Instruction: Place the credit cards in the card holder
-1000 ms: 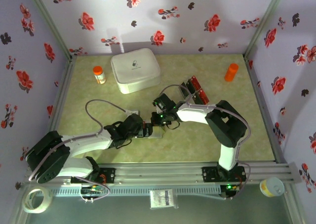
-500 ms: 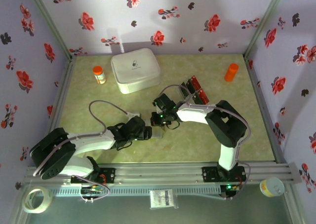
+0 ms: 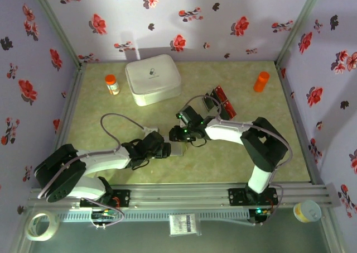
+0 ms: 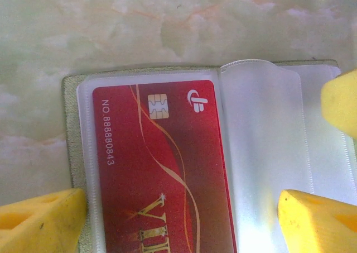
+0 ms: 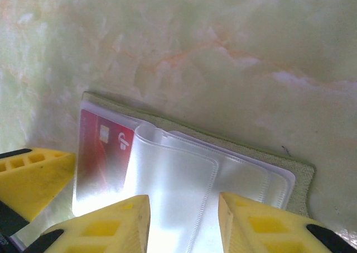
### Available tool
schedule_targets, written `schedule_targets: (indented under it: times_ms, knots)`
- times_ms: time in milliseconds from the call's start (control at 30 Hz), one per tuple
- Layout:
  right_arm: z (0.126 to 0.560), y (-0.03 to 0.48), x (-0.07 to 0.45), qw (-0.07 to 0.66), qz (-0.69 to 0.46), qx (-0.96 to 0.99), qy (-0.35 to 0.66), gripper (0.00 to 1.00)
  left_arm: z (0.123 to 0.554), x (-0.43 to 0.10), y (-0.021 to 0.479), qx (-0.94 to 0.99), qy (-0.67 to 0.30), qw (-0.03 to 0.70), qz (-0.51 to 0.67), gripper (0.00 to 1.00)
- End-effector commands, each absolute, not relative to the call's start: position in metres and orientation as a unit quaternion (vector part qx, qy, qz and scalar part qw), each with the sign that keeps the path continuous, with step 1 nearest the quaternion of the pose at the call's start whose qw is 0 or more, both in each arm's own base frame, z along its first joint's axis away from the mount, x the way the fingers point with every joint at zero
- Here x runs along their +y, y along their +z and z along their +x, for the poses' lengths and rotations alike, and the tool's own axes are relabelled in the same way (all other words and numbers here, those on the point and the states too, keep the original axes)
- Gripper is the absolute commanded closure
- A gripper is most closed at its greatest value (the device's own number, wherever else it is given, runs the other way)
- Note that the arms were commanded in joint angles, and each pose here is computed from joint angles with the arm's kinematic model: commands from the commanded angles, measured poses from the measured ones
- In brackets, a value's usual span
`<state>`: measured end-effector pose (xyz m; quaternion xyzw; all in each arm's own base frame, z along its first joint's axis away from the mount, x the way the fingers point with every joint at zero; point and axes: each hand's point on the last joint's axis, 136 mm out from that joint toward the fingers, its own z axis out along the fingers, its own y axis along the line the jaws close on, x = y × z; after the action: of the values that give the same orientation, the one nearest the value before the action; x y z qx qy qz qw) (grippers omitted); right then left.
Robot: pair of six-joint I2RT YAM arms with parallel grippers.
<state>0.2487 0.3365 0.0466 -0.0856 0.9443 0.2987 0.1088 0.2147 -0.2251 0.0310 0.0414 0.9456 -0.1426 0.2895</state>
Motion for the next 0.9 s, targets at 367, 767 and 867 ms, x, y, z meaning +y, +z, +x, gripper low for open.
schedule_targets:
  times_ms: [367, 767, 867]
  knots:
    - [0.247, 0.025, 0.341, 0.085, -0.057, 0.945, 0.311, 0.56, 0.211, -0.218, 0.025, 0.948, -0.127, 0.288, 0.04, 0.12]
    - [0.247, 0.023, 0.343, 0.079, -0.044, 0.942, 0.325, 0.51, 0.21, -0.211, 0.024, 0.946, -0.125, 0.297, 0.032, 0.17]
    - [0.247, 0.023, 0.343, 0.076, -0.041, 0.94, 0.329, 0.5, 0.21, -0.211, 0.024, 0.946, -0.125, 0.298, 0.032, 0.17]
